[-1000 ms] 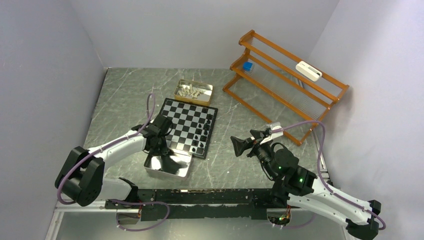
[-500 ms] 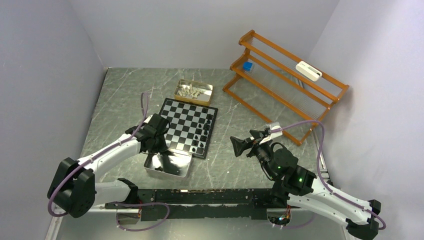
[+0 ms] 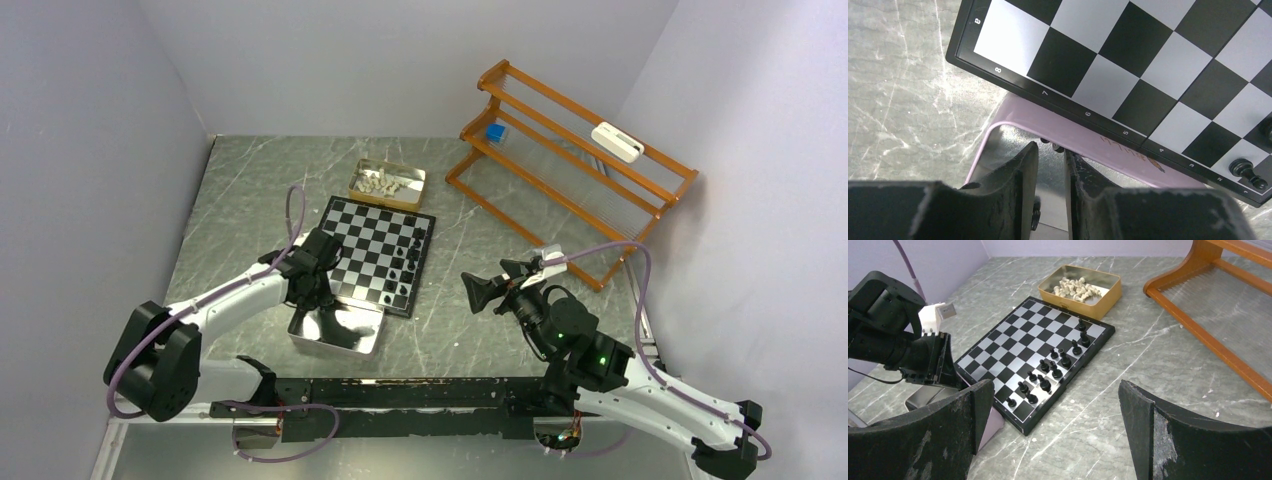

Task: Set up the chess pieces on the board
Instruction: Pick up the chess piece from the storage box.

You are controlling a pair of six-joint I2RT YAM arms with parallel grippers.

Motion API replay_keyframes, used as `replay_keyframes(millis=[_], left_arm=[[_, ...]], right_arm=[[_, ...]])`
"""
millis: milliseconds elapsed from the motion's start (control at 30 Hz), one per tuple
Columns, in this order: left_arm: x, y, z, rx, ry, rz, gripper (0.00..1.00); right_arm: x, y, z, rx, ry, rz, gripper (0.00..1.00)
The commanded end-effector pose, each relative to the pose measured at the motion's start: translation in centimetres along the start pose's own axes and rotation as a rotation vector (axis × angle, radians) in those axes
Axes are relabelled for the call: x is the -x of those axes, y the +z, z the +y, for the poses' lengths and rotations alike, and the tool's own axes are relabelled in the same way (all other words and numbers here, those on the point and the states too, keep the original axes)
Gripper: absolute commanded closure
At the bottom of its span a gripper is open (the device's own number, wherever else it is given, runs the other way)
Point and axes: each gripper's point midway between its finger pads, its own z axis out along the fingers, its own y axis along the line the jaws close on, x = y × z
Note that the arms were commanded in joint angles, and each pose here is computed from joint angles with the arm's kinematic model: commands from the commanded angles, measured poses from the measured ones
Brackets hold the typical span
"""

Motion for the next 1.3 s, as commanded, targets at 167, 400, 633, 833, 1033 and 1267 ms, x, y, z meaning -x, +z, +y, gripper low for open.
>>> replay_keyframes(millis=[167,400,633,833,1033,1267], left_arm=[[1.4,0.5,-0.2,0.010,-0.032,-0.060,0.68],[1.3,-0.4,-0.6,-0.028,-0.060,-0.055,0.68],[1.7,-1.5,-1.0,-0.085,-0.119,-0.091,0.68],[1.0,-0.9,-0.9,-0.080,-0.142,-0.073,0.68],[0.8,-0.7,-1.2,-0.102,-0.170,-0.073,0.67],[0.1,0.2,-0.8,-0.087,-0.182,-0.061,0.67]], right_arm=[[-0.1,0.0,-0.3,-0.015,0.011,-0.004,0.00],[-0.3,0.1,-0.4,-0.020,0.007,-0.003,0.00],[-0.5,0.2,-0.2,-0.012,0.013,-0.002,0.00],[-0.1,0.2,-0.1,-0.012,0.008,-0.002,0.00],[0.3,-0.1,-0.3,-0.012,0.013,-0.017,0.00],[0.5,-0.2,-0.5,-0.018,0.007,-0.018,0.00]])
